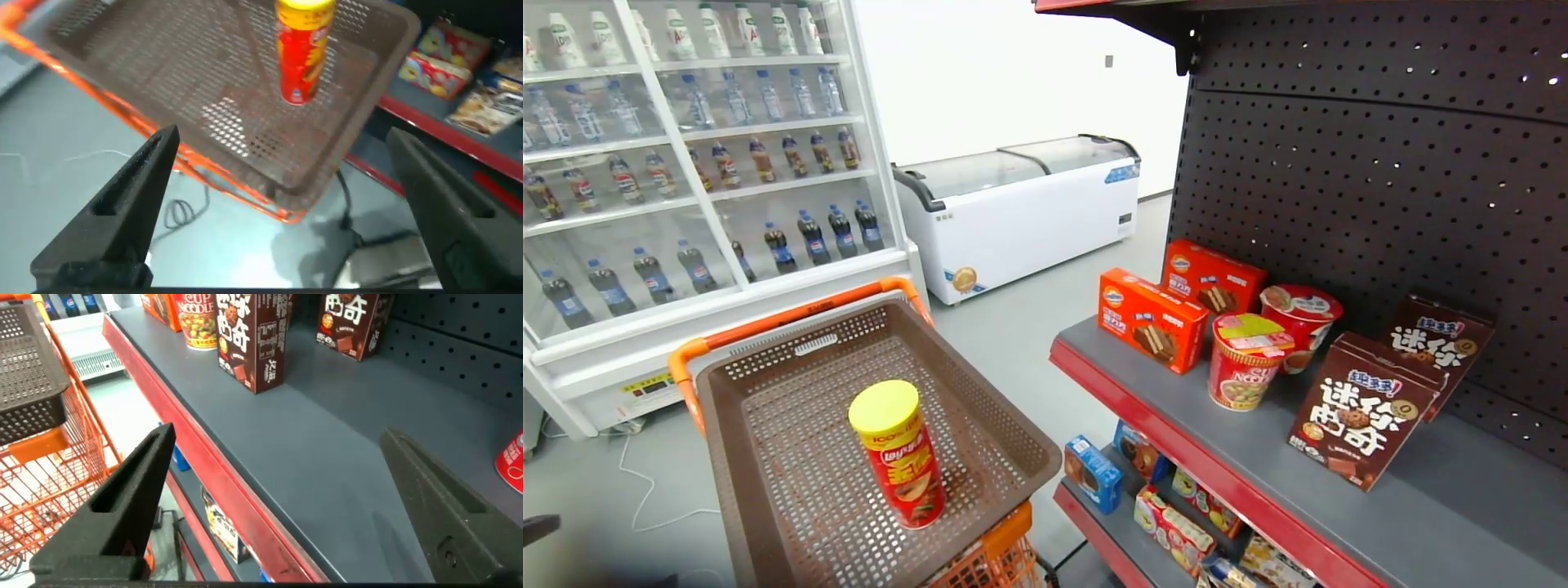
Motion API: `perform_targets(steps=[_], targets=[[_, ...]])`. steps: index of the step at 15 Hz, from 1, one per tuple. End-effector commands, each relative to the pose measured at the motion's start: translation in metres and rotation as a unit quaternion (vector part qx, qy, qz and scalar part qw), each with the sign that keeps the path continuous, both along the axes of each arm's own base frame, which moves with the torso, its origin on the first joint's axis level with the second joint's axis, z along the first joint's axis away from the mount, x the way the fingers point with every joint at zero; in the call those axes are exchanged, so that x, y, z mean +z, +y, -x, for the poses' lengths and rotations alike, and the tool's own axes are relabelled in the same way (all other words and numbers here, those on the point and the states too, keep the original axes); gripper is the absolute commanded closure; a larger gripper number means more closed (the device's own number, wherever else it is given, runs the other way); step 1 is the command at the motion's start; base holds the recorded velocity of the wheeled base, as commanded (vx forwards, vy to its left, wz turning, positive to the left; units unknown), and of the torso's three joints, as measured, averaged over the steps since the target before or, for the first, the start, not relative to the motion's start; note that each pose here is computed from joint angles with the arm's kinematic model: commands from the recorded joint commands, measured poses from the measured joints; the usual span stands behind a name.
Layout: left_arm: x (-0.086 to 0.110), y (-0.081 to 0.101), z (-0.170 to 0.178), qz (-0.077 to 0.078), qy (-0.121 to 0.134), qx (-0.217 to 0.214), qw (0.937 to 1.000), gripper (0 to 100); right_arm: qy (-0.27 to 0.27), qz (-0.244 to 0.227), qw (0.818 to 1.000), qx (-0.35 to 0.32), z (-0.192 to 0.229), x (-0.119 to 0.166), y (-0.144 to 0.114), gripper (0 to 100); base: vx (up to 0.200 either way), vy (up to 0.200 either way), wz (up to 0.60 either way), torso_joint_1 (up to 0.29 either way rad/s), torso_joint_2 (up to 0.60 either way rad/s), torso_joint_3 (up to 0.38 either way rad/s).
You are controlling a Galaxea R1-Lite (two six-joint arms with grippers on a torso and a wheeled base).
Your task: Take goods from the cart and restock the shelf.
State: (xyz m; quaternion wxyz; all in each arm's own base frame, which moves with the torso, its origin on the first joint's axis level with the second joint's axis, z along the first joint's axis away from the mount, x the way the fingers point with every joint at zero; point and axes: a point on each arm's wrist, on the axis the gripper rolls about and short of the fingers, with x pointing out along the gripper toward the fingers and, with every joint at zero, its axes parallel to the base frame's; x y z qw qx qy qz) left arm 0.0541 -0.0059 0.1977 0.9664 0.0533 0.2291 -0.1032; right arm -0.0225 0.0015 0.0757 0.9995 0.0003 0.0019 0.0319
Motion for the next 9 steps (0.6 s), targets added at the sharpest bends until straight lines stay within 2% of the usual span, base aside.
perform_targets(steps=[1, 4, 6, 9], targets=[[-0.011, -0.001, -0.057, 0.023, 0.075, -0.019, 0.9968, 0, 0.0, 0.0, 1.0, 0.0, 0.0, 0.0, 0.0, 0, 0.0, 0.0, 0.0, 0.0, 0.0, 0.0], [-0.028, -0.002, -0.096, 0.023, 0.086, -0.022, 0.9958, 0, 0.0, 0.0, 1.0, 0.0, 0.0, 0.0, 0.0, 0, 0.0, 0.0, 0.0, 0.0, 0.0, 0.0], [-0.044, -0.003, -0.11, 0.023, 0.071, -0.023, 0.9969, 0, 0.0, -0.001, 1.0, 0.0, 0.0, 0.0, 0.0, 0, 0.0, 0.0, 0.0, 0.0, 0.0, 0.0], [-0.083, -0.013, -0.128, 0.025, 0.051, -0.044, 0.9974, 0, 0.0, 0.0, 1.0, 0.0, 0.0, 0.0, 0.0, 0, 0.0, 0.0, 0.0, 0.0, 0.0, 0.0]])
